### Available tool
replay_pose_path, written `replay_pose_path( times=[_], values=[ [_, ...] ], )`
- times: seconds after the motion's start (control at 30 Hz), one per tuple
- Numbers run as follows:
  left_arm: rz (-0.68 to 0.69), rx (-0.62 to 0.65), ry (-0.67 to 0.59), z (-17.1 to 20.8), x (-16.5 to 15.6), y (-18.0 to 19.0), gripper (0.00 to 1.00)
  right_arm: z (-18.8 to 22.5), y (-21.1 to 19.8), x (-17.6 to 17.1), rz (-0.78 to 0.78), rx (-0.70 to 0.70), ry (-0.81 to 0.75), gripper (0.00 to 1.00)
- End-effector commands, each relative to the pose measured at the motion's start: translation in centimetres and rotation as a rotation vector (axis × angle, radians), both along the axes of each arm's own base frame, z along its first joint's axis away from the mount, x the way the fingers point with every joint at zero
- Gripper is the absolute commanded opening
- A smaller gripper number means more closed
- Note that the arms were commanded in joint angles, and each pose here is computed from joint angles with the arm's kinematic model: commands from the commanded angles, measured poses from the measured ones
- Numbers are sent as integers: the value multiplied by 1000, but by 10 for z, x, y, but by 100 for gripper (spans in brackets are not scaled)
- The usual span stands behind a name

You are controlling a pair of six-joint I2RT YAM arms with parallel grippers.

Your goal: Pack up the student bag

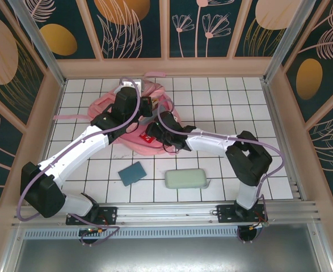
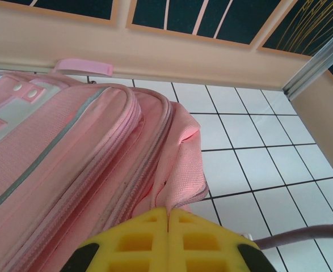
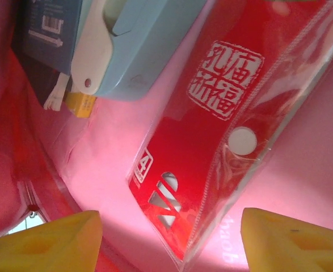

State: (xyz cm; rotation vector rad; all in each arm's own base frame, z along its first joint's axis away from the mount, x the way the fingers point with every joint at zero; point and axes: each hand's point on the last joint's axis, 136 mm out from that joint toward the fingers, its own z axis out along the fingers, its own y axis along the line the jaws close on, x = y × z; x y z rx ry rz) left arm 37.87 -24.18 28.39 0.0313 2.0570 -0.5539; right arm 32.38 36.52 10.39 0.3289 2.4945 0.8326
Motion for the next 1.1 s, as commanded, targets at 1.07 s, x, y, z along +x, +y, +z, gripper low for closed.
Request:
replay_pose_path(
  times=[1.07],
  values=[
    [-3,-38,-73,20,7,-3,0,-22,-129,-186,569,-576,-107,99]
  ],
)
